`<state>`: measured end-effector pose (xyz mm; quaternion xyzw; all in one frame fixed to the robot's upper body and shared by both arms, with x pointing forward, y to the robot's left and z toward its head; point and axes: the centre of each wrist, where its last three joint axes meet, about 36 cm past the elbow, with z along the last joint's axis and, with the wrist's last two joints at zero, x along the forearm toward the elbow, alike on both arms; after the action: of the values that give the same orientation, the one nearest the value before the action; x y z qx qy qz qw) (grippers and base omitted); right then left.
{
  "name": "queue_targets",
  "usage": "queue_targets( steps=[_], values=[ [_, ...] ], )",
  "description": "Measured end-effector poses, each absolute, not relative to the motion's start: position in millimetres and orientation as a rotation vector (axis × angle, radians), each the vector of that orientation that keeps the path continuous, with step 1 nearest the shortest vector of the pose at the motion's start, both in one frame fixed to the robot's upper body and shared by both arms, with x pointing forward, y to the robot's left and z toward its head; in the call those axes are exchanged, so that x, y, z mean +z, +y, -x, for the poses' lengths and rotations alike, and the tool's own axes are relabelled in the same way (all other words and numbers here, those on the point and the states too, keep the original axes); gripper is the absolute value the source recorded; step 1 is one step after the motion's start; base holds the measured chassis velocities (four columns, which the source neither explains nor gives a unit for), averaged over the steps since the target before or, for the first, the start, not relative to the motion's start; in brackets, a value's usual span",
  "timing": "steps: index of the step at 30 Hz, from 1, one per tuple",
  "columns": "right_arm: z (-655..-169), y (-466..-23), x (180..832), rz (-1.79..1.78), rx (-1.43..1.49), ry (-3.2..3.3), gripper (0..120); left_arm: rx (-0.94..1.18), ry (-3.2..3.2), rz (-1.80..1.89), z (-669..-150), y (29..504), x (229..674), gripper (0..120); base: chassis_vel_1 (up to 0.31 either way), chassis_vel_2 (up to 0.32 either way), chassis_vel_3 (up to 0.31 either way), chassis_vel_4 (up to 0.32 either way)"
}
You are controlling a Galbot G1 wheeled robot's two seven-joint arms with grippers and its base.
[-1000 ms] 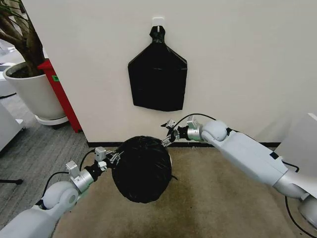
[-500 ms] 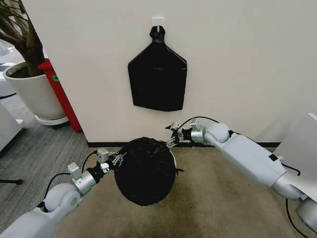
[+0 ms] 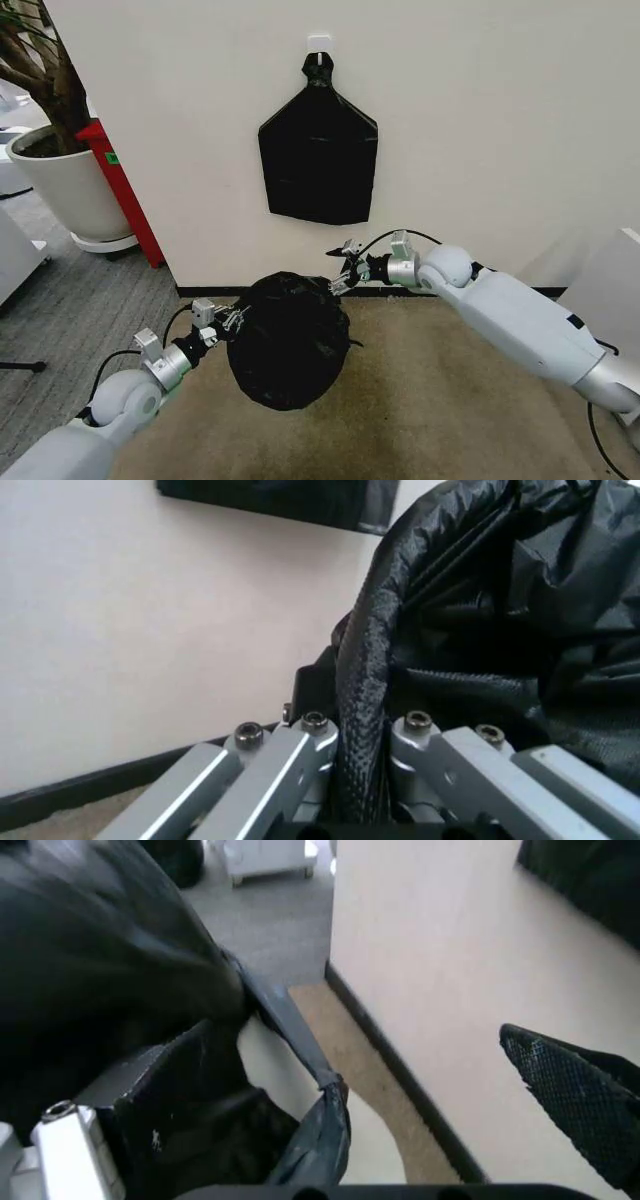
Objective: Place the garbage bag over the trash bin.
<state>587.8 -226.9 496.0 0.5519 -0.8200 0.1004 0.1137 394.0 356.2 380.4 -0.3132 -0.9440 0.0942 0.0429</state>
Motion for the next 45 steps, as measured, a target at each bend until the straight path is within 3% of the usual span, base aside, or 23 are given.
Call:
queue_targets(
  steps=[5, 12, 17, 27, 38, 45],
  values=[
    [-565, -221, 521, -1.569, 0.248, -2.614, 100, 0.312, -2.908, 0.856, -395, 360, 372, 4, 0.0, 0.0, 0.0, 0.0],
    [-480, -168, 560, -1.17, 0.161, -2.963, 100, 0.432, -2.934, 0.627, -393, 338, 365, 4, 0.0, 0.0, 0.0, 0.0],
    [-412, -118, 564, -0.858, -0.001, -2.929, 84, 0.521, -2.937, 0.45, -391, 315, 368, 4, 0.0, 0.0, 0.0, 0.0],
    [-394, -93, 524, -0.782, 0.041, -2.757, 48, 0.547, -2.955, 0.235, -398, 290, 369, 4, 0.0, 0.0, 0.0, 0.0],
    [-409, -39, 506, -0.617, 0.017, -2.578, 7, 0.519, -2.953, 0.328, -403, 272, 364, 4, 0.0, 0.0, 0.0, 0.0],
    [-422, -14, 499, -0.526, 0.086, -2.491, 0, 0.444, -2.969, 0.394, -398, 270, 364, 4, 0.0, 0.0, 0.0, 0.0]
  ],
)
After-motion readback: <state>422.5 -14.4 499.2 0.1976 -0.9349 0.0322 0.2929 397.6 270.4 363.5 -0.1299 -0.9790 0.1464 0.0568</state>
